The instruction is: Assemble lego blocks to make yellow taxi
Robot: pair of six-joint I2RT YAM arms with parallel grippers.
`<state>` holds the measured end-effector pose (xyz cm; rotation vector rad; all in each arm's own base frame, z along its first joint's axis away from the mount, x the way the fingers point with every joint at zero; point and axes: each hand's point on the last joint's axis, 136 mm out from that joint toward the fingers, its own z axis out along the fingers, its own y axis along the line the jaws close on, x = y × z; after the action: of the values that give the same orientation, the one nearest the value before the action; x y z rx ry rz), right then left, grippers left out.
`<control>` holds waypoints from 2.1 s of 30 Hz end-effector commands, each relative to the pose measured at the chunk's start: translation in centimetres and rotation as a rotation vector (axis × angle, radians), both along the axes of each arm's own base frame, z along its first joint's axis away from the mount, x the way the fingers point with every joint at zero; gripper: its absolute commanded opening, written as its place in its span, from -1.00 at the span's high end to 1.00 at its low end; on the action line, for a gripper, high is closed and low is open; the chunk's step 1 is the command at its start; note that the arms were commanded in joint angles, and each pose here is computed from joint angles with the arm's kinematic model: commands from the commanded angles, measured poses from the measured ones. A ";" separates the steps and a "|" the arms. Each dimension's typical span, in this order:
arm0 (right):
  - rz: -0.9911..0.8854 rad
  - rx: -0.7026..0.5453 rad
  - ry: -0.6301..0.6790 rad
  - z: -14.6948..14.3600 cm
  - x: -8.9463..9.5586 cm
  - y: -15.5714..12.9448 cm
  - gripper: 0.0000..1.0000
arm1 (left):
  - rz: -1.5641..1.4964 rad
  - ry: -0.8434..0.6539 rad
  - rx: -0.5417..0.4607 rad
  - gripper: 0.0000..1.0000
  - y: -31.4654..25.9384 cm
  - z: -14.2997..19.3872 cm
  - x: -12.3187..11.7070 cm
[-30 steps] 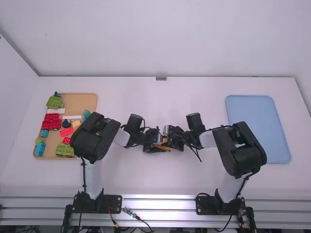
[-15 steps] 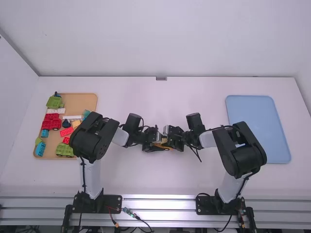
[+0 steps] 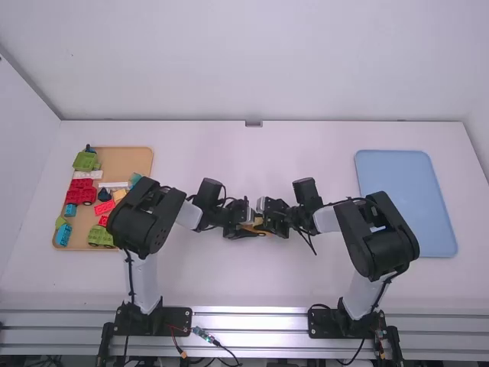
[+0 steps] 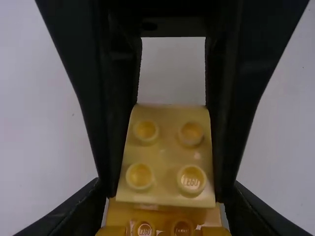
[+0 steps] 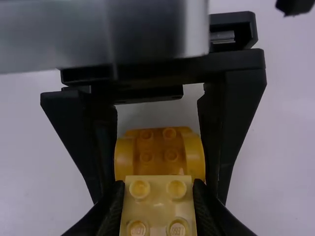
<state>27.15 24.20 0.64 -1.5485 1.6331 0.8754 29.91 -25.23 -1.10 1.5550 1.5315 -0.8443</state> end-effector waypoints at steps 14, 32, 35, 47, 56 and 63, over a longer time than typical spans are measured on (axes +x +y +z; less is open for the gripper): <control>-0.016 -0.026 -0.006 -0.5 0.5 -0.2 0.79 | 0.045 0.056 0.094 0.25 1.2 -2.6 -0.8; -0.025 -0.039 -0.006 -0.7 0.6 -0.3 0.76 | 0.037 0.039 0.103 0.28 1.5 -2.7 -0.8; -0.024 -0.037 -0.006 -0.7 0.6 -0.3 0.47 | 0.032 0.041 0.103 0.28 1.3 -2.7 -1.0; -0.016 -0.013 -0.016 0.0 0.7 -0.1 -0.24 | 0.033 0.040 0.105 0.28 1.3 -2.7 -1.0; -0.013 0.088 -0.043 3.3 1.4 -0.8 -0.26 | 0.033 0.040 0.106 0.29 1.3 -2.7 -1.0; 0.001 0.106 -0.035 3.6 1.1 -0.7 0.89 | 0.033 0.040 0.106 0.30 1.3 -2.7 -1.0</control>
<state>28.28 23.00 2.99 -1.4808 1.5834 0.8931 29.68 -25.11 -1.15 1.5716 1.5251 -0.8408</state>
